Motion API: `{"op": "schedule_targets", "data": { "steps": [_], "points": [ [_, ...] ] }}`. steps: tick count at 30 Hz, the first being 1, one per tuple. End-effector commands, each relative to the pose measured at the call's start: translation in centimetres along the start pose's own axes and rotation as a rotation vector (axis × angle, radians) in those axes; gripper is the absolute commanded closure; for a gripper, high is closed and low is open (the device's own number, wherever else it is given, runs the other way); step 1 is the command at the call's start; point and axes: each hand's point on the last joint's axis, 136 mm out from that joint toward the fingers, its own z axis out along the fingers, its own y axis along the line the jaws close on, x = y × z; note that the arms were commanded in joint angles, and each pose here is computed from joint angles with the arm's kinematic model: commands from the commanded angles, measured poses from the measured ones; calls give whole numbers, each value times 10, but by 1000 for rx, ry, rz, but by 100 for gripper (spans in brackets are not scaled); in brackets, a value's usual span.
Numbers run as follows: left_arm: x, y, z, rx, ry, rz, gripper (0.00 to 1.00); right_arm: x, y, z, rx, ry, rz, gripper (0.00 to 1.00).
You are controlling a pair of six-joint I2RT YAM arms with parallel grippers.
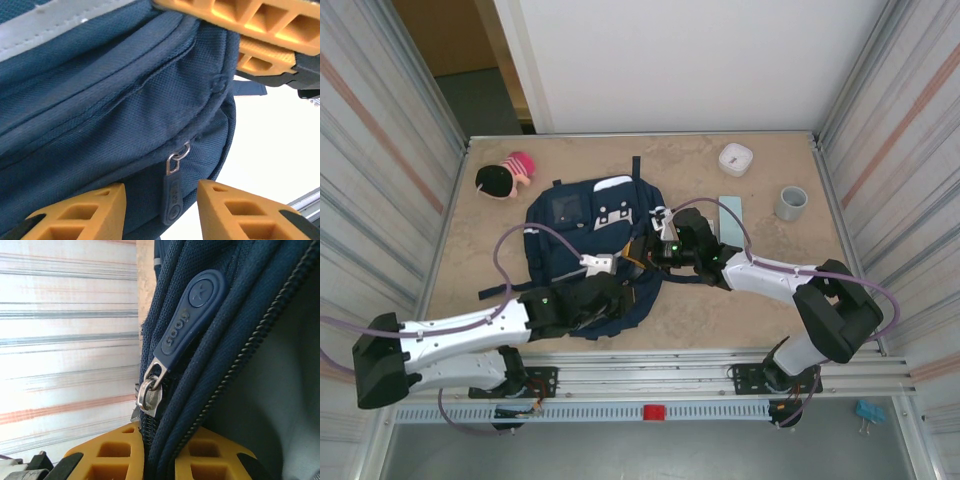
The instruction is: Pack the student bag
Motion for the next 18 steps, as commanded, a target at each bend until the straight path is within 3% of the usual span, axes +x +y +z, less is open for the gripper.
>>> {"op": "schedule_targets", "data": {
  "steps": [1,12,18],
  "points": [
    [-25,-26,-5,64,-76,-31,59,1,37,-3,-92,-13,-92,95],
    [-19,-7,0,-39,-59,-17,84,4,40,-9,-92,-14,-102,96],
    [-11,11,-1,-99,-41,-21,92,-1,35,-16,-82,-32,-94,96]
  ]
}}
